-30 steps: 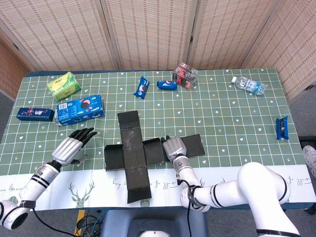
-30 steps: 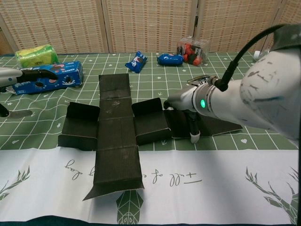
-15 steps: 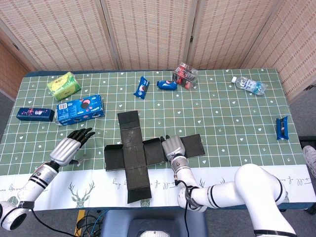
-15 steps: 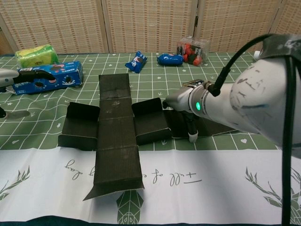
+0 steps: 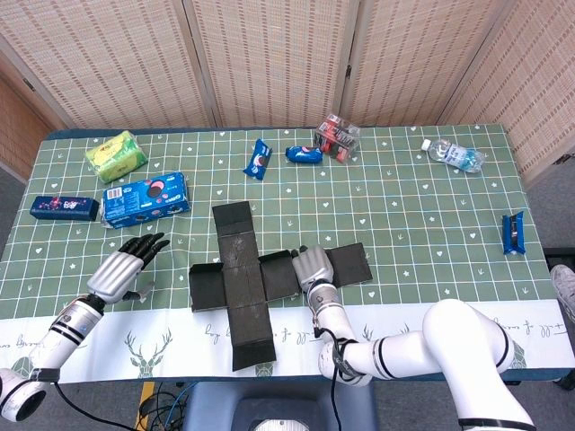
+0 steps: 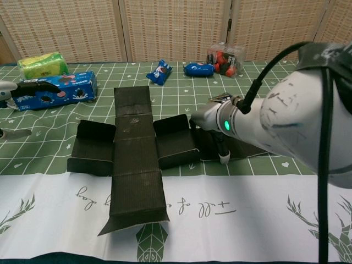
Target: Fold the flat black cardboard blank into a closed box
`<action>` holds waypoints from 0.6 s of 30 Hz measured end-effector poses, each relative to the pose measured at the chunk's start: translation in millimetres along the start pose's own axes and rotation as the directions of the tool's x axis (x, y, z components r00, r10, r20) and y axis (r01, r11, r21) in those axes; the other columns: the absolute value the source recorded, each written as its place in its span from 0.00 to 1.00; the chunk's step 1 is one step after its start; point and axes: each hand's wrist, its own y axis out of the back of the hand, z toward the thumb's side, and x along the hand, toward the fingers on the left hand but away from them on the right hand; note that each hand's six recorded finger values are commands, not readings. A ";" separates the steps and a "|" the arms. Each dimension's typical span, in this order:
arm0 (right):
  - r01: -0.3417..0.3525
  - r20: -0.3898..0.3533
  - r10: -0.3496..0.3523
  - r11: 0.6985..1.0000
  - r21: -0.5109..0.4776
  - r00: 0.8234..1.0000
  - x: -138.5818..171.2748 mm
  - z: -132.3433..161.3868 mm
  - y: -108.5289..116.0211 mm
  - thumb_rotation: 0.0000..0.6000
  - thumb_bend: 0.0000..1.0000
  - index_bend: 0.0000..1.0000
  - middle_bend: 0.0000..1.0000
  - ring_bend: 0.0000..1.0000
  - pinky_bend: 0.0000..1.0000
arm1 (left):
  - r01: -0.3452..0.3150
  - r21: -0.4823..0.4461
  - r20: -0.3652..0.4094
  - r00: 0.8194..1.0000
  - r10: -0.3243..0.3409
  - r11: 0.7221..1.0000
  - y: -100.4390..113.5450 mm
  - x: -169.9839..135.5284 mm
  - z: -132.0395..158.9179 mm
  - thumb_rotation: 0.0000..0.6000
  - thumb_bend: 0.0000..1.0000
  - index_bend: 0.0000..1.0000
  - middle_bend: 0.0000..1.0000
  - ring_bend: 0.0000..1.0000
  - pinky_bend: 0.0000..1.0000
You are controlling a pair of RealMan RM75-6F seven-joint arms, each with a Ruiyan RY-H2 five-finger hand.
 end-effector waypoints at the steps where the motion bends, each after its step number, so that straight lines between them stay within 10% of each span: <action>1: 0.004 -0.001 -0.004 1.000 -0.001 1.000 0.1 0.1 0.5 1.00 0.34 0.21 0.27 0.58 0.69 | 0.000 -0.001 0.000 1.000 0.000 1.000 -0.2 0.0 0.1 1.00 0.35 0.00 0.00 0.00 0.10; 18: 0.091 -0.031 -0.094 0.990 -0.110 0.995 15.7 -21.4 13.7 1.00 0.43 0.27 0.34 0.61 0.69 | -0.041 0.025 -0.006 0.999 0.042 0.999 -3.3 6.9 -6.2 1.00 0.35 0.13 0.01 0.13 0.17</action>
